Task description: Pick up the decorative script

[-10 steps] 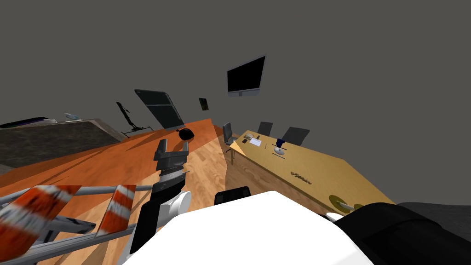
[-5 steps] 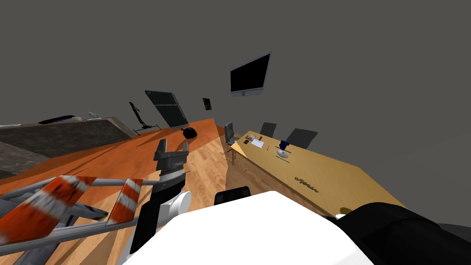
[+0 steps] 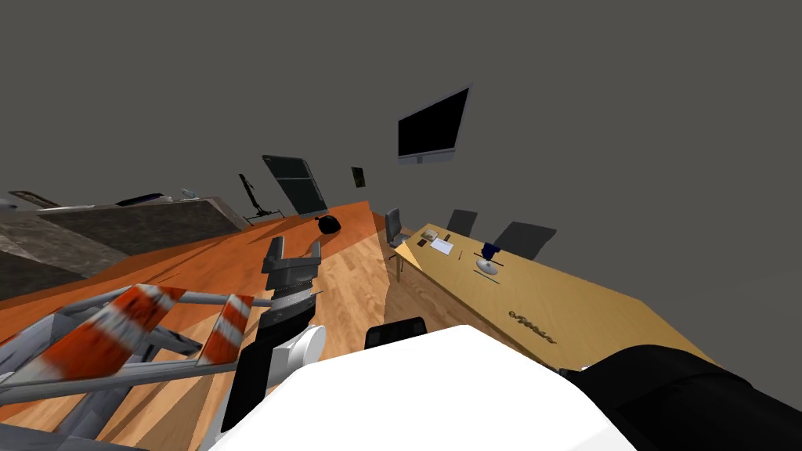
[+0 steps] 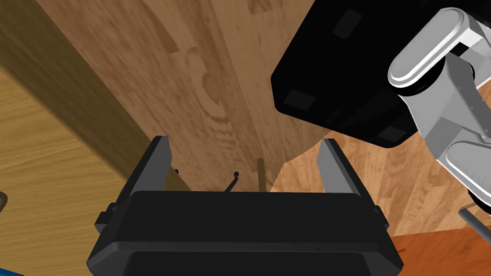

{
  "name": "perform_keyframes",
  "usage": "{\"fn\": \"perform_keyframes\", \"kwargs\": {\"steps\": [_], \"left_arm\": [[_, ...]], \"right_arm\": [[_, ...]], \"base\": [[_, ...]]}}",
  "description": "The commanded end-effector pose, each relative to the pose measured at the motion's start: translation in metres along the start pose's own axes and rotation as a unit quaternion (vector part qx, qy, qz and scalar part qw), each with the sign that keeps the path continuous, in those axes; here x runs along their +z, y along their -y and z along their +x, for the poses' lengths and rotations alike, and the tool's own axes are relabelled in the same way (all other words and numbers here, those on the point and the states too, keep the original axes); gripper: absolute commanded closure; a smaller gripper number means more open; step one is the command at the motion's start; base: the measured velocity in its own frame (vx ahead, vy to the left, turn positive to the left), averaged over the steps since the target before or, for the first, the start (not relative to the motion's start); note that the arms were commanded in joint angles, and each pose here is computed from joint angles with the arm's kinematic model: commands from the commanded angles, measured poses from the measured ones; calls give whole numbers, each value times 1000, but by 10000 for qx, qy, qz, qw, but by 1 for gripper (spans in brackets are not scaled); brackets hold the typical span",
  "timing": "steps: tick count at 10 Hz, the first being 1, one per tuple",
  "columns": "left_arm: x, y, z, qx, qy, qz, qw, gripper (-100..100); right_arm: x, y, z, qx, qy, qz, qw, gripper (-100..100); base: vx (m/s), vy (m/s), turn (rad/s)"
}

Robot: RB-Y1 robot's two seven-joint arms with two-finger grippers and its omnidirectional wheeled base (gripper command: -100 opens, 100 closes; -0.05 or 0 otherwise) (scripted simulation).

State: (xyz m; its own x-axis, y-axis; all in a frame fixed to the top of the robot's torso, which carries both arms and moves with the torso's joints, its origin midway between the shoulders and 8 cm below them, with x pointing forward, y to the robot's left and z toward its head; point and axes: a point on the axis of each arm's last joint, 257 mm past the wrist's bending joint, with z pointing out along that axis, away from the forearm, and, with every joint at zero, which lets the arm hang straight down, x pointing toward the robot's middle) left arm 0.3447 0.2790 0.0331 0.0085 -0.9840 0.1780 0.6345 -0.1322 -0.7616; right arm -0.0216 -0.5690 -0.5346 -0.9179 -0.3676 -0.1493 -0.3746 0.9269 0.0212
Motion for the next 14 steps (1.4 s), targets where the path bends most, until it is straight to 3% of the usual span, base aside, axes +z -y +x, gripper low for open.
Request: {"fn": "perform_keyframes", "kwargs": {"steps": [1, 2, 6, 11, 12, 13, 14], "left_arm": [[0, 0, 0, 0, 0, 0, 10000, 0], [0, 0, 0, 0, 0, 0, 10000, 0], [0, 0, 0, 0, 0, 0, 10000, 0], [0, 0, 0, 1, 0, -1, 10000, 0], [0, 0, 0, 1, 0, 0, 10000, 0], [0, 0, 0, 0, 0, 0, 10000, 0], [0, 0, 0, -1, 0, 1, 10000, 0]], "right_arm": [[-12, 22, 21, -85, -266, 212, 9994, -100], [-13, 23, 23, -73, -291, 230, 9993, -100], [-39, 64, 57, -197, -780, 646, 9947, -100], [-41, 73, 63, -224, -907, 770, 9926, -100], [-41, 73, 63, -230, -911, 776, 9926, 0], [-29, 51, 71, -59, -876, 730, 9935, -100], [-31, 46, 79, -41, -929, 702, 9932, -100]], "base": [[52, -91, 163], [49, -99, 120], [52, -105, 171], [49, -131, 131], [6, -15, 2], [-14, -43, 327], [-22, -57, 195]]}}
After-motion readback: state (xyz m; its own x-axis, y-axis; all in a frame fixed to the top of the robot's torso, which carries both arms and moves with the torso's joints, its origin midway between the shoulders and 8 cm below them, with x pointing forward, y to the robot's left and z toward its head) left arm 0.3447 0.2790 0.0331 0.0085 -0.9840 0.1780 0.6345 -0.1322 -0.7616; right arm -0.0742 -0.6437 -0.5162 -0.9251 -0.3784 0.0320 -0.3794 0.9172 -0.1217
